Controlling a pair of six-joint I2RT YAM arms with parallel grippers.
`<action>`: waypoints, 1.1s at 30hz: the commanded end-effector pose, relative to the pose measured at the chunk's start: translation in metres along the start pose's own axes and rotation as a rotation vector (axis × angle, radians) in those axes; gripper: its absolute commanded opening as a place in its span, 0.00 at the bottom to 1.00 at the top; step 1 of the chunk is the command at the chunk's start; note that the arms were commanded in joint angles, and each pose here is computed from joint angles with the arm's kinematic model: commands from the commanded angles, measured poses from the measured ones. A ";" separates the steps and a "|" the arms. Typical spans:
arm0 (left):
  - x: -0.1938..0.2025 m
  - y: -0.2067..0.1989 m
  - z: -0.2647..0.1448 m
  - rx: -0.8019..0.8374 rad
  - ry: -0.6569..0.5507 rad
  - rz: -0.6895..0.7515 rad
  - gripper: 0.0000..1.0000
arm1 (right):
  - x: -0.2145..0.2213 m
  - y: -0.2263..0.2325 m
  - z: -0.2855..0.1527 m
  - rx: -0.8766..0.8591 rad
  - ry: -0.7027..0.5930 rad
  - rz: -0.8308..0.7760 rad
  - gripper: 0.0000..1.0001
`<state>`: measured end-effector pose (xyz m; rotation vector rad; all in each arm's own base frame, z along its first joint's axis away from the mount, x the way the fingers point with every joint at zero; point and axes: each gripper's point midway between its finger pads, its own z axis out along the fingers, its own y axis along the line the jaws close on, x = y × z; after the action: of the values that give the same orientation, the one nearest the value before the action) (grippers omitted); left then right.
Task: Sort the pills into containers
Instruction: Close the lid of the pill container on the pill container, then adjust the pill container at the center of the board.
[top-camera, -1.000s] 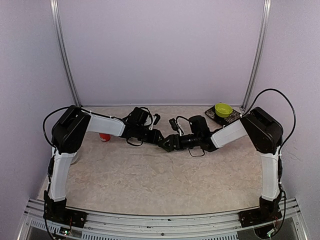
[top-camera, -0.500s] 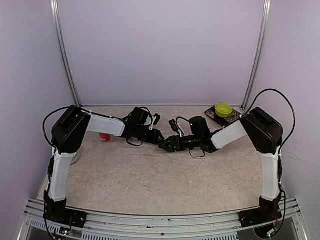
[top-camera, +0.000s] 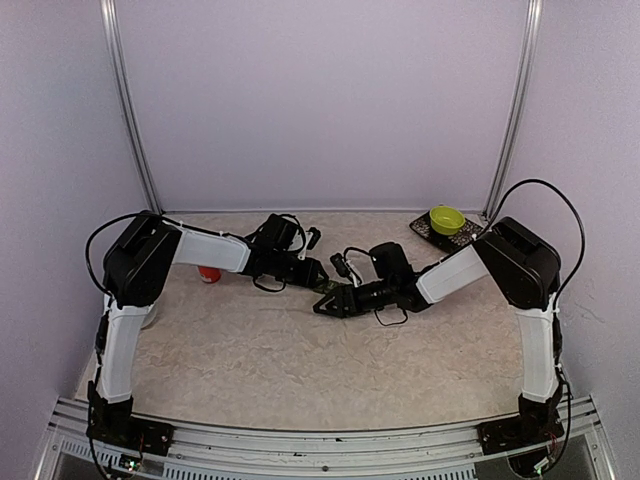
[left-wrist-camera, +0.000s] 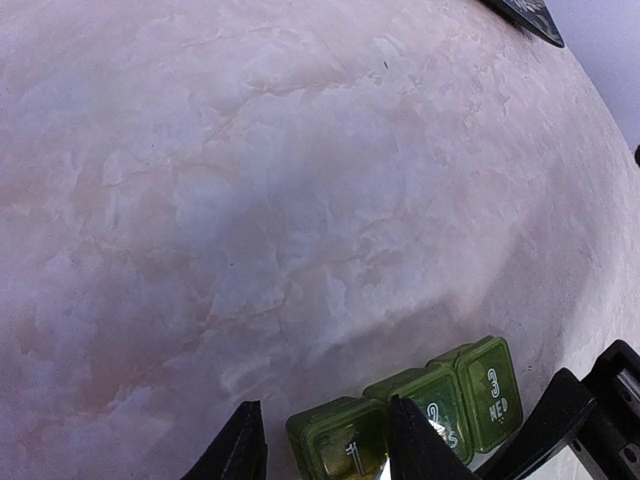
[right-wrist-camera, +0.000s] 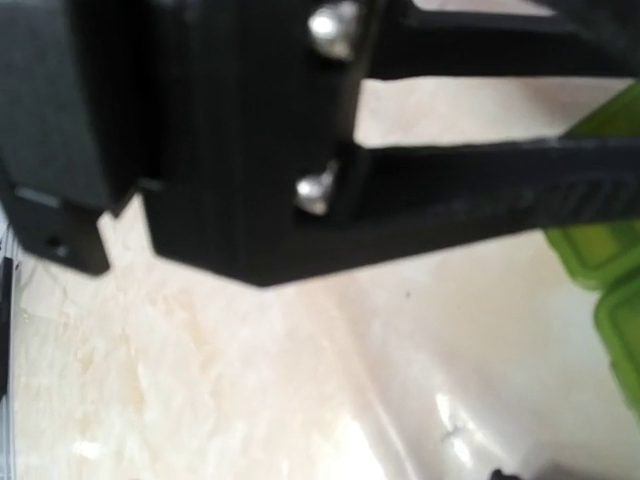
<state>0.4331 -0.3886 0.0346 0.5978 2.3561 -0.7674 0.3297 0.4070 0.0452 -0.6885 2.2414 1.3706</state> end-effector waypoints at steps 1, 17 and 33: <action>0.027 0.013 0.004 -0.058 0.091 -0.022 0.42 | 0.010 0.008 -0.005 -0.010 0.051 0.000 0.72; 0.019 0.007 -0.015 -0.071 0.060 -0.053 0.51 | -0.017 -0.008 -0.035 0.216 -0.012 -0.086 0.78; 0.022 -0.004 -0.020 -0.050 0.058 -0.047 0.51 | -0.029 -0.021 -0.031 0.284 -0.030 -0.121 0.81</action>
<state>0.4155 -0.3786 0.0334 0.5528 2.4175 -0.7407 0.3507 0.3743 0.0534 -0.6826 2.3009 1.0022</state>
